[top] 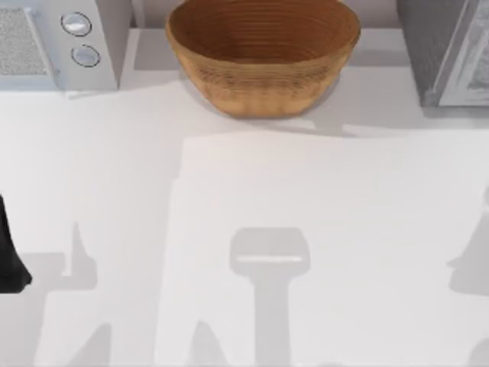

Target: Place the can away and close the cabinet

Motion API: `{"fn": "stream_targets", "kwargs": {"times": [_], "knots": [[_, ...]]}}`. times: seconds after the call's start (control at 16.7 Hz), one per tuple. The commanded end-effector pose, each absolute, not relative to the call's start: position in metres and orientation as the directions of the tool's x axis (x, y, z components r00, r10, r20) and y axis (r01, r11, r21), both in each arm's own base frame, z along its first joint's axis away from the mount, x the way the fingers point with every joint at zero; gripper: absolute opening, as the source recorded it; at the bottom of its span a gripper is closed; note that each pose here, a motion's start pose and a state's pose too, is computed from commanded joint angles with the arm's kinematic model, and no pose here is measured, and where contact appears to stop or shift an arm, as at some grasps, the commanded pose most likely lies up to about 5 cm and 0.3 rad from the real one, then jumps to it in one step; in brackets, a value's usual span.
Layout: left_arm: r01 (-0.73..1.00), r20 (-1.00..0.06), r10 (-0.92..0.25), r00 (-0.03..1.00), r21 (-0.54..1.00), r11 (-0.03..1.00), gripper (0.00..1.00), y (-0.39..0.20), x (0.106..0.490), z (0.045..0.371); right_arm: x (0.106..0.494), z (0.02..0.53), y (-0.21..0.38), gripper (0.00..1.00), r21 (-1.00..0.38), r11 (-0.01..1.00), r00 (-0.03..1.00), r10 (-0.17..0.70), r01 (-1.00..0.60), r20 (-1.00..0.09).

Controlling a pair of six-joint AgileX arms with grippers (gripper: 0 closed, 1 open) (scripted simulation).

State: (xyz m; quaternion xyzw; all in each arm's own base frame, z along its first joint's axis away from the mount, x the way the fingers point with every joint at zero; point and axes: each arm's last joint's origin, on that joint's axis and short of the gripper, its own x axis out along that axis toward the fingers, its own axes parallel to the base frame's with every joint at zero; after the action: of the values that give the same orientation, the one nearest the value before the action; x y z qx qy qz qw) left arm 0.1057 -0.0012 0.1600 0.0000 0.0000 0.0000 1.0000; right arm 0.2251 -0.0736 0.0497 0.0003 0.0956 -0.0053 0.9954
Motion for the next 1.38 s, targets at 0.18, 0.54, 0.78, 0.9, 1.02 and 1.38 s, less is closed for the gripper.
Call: {"fn": "stream_targets", "kwargs": {"times": [0.18,0.54,0.78,0.9,1.02,1.38], "knots": [[0.000,0.000,0.000,1.000,0.000,1.000,1.00,-0.001,0.106,0.160,0.224,0.046,-0.074,1.00,0.001,1.000,0.981,-0.010,0.011,-0.193],[0.000,0.000,0.000,1.000,0.000,1.000,1.00,-0.001,0.106,0.160,0.233,0.045,-0.074,1.00,0.001,1.000,0.981,-0.010,0.010,-0.194],[0.000,0.000,0.000,1.000,0.000,1.000,1.00,-0.001,0.106,0.160,0.263,0.038,-0.076,1.00,0.001,1.000,0.981,-0.010,0.011,-0.193],[0.000,0.000,0.000,1.000,0.000,1.000,1.00,-0.001,0.106,0.160,0.277,0.036,-0.075,1.00,0.001,1.000,0.981,-0.011,0.011,-0.193],[0.000,0.000,0.000,1.000,0.000,1.000,1.00,-0.001,0.106,0.160,0.283,0.035,-0.075,1.00,0.001,1.000,0.981,-0.010,0.011,-0.193],[0.000,0.000,0.000,1.000,0.000,1.000,1.00,-0.001,0.106,0.160,0.283,0.035,-0.075,0.77,0.001,1.000,0.981,-0.010,0.011,-0.193]]}}
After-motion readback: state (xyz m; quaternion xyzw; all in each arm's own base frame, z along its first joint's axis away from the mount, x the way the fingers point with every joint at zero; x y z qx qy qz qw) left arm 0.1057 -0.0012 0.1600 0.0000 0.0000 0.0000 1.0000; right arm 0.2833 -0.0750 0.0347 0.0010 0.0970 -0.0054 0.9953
